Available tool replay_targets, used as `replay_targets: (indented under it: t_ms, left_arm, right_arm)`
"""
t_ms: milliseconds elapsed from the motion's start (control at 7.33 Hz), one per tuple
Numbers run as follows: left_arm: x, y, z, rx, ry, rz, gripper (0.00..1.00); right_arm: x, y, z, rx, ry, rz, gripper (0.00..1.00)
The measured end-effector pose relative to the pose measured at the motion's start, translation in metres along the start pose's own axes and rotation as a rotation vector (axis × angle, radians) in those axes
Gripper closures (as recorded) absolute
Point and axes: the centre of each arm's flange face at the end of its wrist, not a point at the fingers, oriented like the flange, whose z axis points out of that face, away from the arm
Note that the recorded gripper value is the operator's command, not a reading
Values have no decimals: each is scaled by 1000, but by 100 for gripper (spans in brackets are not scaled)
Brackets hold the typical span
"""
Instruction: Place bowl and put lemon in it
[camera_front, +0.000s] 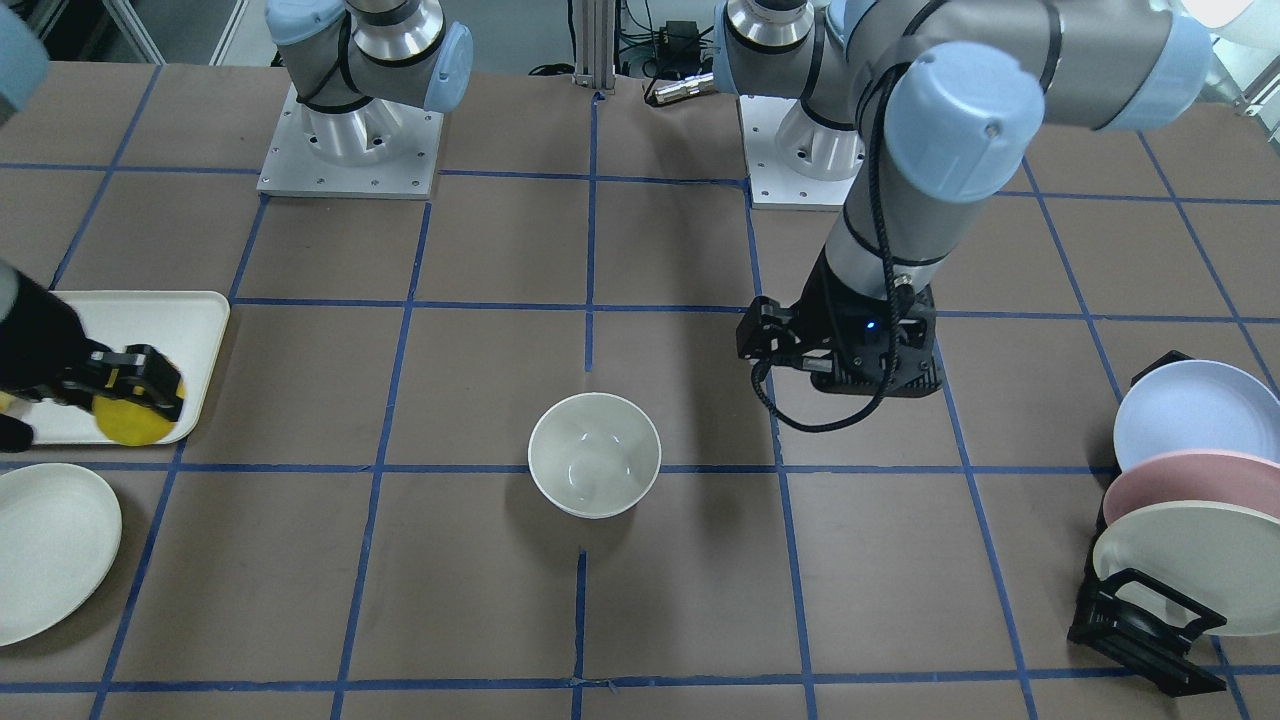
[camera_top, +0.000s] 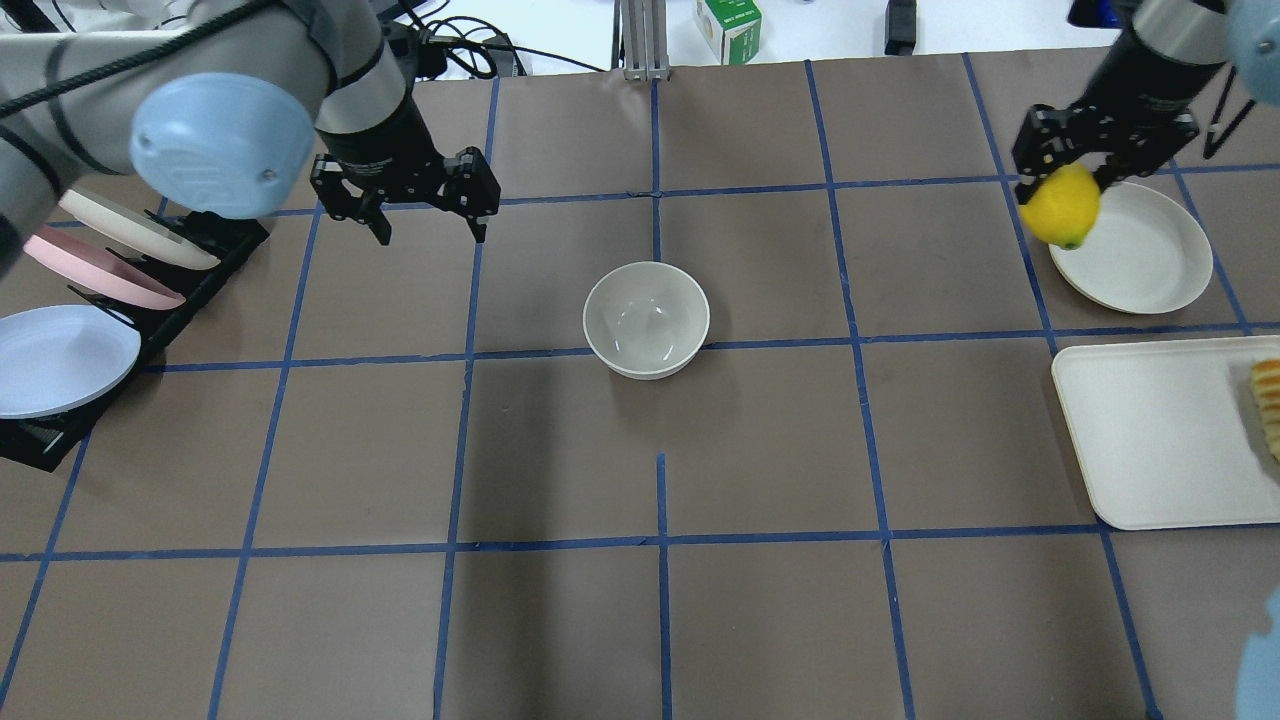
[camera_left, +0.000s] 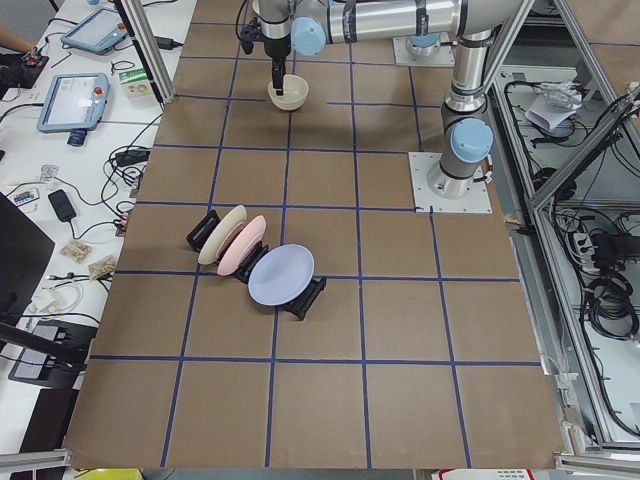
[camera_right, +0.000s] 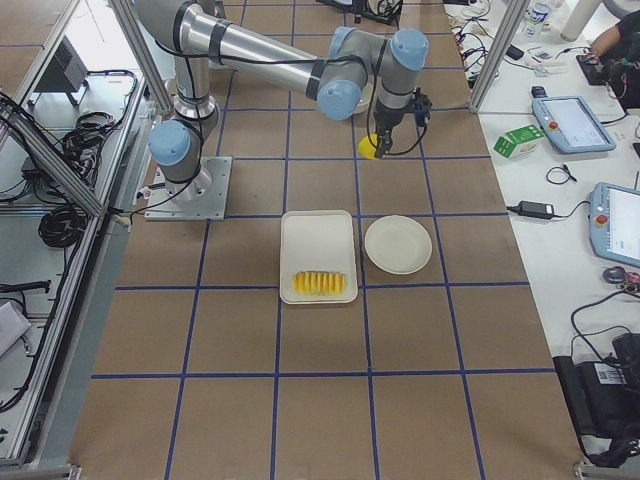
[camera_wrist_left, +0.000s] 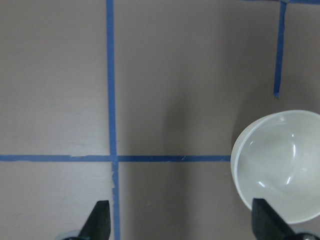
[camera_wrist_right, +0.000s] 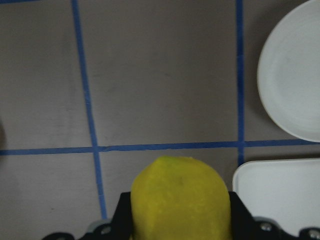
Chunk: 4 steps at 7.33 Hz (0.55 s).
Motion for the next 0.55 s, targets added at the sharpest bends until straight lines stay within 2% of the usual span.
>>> replay_targets:
  t_ms: [273,545]
  left_arm:
    - [-13,30,-38,-25,-2,27,0]
    - [-14,52,-43,-63,1,21,0]
  right_arm:
    - [-112,11,0,18,2,88,100]
    - [-193,19,19,30,-7,98,100]
